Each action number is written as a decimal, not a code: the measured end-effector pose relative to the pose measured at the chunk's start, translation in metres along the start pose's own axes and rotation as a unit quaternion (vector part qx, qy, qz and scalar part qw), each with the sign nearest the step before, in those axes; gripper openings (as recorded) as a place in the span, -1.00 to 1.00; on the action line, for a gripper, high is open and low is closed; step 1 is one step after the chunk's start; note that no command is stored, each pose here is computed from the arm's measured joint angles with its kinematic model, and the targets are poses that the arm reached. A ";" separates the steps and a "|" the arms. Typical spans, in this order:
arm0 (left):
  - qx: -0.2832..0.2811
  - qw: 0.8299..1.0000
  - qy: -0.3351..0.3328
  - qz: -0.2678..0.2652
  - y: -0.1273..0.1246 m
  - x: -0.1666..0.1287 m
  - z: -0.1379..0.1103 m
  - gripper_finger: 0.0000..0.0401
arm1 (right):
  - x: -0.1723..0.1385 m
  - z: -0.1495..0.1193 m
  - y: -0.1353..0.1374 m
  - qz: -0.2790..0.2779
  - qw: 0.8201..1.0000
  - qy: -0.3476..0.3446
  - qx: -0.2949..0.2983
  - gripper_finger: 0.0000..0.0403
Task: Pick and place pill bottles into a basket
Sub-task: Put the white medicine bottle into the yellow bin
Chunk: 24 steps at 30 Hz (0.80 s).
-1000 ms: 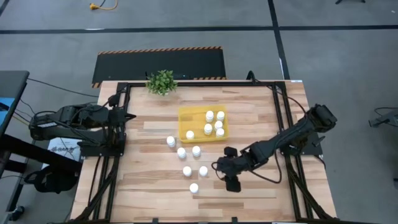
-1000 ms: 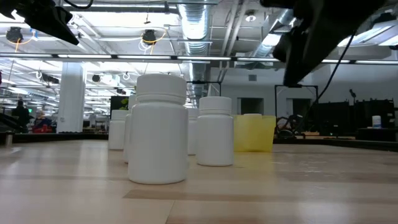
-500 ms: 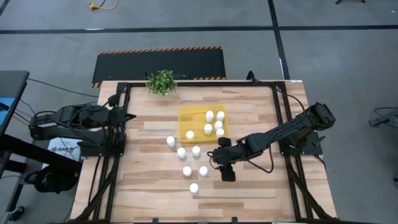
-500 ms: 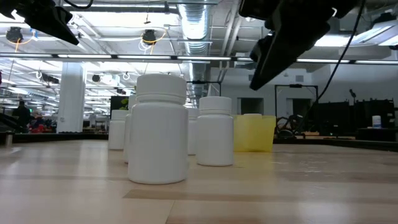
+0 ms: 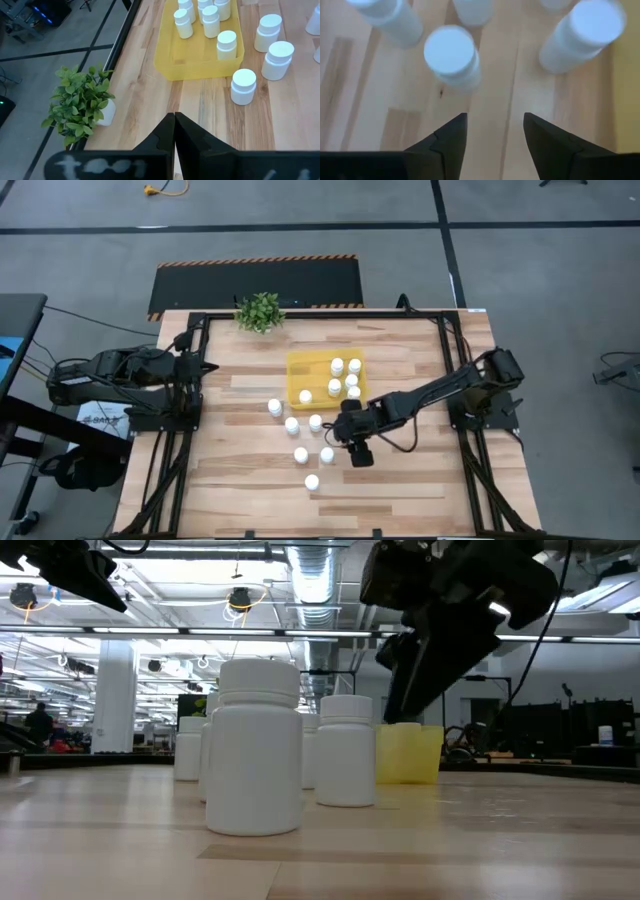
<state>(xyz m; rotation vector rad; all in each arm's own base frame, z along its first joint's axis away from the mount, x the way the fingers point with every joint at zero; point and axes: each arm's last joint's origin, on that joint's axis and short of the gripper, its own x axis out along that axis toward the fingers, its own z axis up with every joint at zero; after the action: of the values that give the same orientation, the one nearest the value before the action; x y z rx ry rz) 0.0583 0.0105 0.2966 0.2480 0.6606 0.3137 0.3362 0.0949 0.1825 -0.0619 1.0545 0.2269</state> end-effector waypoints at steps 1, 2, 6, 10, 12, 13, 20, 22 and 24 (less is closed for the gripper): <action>0.000 1.000 0.000 0.000 0.000 0.000 0.000 -1.00 | 0.003 0.003 0.000 0.001 1.000 0.000 0.000 -0.09; 0.000 1.000 0.000 0.000 0.000 0.000 0.000 -1.00 | 0.006 0.006 0.001 0.002 1.000 -0.003 0.000 -0.10; 0.000 1.000 0.000 0.000 0.000 0.000 0.000 -1.00 | 0.012 0.013 0.004 0.005 1.000 0.005 -0.007 -0.13; 0.000 1.000 0.000 -0.001 0.000 0.000 0.000 -1.00 | 0.013 0.015 0.011 0.009 1.000 0.020 -0.022 -0.13; 0.000 1.000 0.000 0.000 0.000 0.000 0.000 -1.00 | 0.013 0.016 0.014 0.011 0.999 0.018 -0.028 -0.11; 0.000 1.000 0.000 -0.001 0.000 0.000 0.000 -1.00 | 0.013 0.016 0.015 0.012 0.999 0.019 -0.029 -0.10; 0.000 1.000 0.000 0.000 0.000 0.000 0.000 -1.00 | 0.013 0.014 0.021 0.015 0.999 0.027 -0.032 0.04; 0.000 1.000 0.000 0.000 0.000 0.000 0.000 -1.00 | 0.012 0.013 0.023 0.015 0.999 0.026 -0.034 0.09; 0.000 1.000 0.000 0.000 0.000 0.000 0.000 -1.00 | 0.011 0.016 0.024 0.016 0.999 0.022 -0.035 0.14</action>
<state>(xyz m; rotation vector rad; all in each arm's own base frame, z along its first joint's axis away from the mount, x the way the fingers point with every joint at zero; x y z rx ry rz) 0.0584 0.0104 0.2966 0.2481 0.6610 0.3128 0.3498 0.1225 0.1822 -0.1144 1.0927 0.2924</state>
